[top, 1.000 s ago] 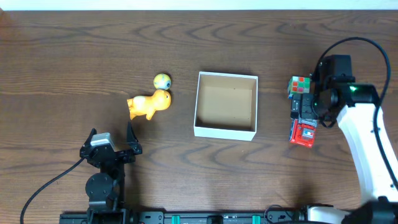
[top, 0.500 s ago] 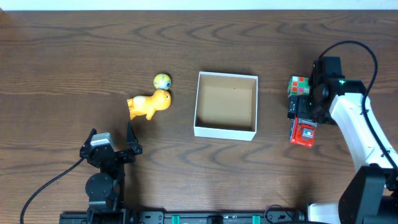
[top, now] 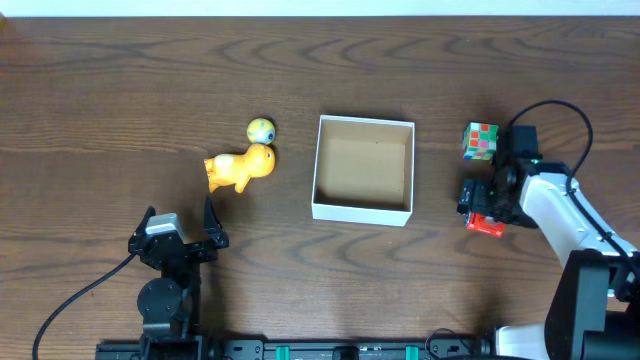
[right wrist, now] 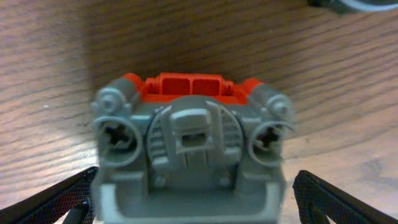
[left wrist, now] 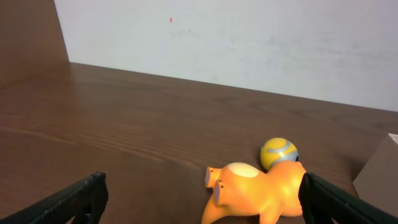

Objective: Pack container
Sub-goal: 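Lower the right gripper onto the red-and-grey toy robot and grasp it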

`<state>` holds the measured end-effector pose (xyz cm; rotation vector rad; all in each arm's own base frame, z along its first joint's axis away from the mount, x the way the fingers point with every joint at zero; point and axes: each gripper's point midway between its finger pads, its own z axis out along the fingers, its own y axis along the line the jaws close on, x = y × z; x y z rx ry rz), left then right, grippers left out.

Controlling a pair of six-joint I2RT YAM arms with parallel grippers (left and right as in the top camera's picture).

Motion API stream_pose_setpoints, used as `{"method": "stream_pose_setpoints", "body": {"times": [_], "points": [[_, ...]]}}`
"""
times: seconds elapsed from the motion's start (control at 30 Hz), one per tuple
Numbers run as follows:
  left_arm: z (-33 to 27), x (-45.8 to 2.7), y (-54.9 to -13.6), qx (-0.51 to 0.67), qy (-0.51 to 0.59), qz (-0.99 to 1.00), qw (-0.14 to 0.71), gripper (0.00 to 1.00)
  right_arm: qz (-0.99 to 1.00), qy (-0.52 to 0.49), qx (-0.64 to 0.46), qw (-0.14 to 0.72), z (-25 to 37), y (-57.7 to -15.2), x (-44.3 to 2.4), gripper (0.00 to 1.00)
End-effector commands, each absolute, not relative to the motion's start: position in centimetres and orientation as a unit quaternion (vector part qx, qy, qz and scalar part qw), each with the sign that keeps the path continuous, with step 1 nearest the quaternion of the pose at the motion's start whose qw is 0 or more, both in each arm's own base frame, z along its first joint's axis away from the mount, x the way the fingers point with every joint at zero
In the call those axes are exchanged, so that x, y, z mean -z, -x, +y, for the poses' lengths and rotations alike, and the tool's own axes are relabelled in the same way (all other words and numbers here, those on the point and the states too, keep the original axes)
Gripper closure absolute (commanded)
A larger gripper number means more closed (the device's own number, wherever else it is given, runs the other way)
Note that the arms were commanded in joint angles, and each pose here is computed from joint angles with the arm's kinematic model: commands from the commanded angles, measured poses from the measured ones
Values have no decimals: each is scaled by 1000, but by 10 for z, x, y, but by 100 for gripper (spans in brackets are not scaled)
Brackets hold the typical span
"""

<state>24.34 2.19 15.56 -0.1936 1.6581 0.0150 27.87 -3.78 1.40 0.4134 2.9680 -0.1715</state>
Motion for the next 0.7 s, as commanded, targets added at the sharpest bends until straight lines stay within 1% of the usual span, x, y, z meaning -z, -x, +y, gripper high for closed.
{"method": "stream_pose_setpoints", "body": {"times": [0.0, 0.13, 0.27, 0.37, 0.47, 0.53, 0.67], "points": [[24, -138, -242, -15, 88, 753, 652, 2, 984, -159, 56, 65, -40, -271, -3, 1], [24, -138, -242, -15, 88, 753, 652, 2, 983, -159, 56, 68, -40, -271, -2, 3], [24, -138, -242, -15, 88, 753, 652, 2, 983, -159, 56, 73, -40, -274, -3, 12], [24, -138, -242, -15, 88, 753, 652, 2, 983, -159, 55, 77, -41, -276, -4, 22], [24, -138, -242, -15, 88, 753, 652, 2, 983, -159, 55, 79, -41, -279, -7, 24], [24, -138, -242, -15, 88, 753, 652, 2, 983, -159, 51, 80, -39, -281, -8, 27], [24, -138, -242, -15, 88, 753, 652, 2, 983, -158, 43, 82, -37, -285, -13, 31]]}}
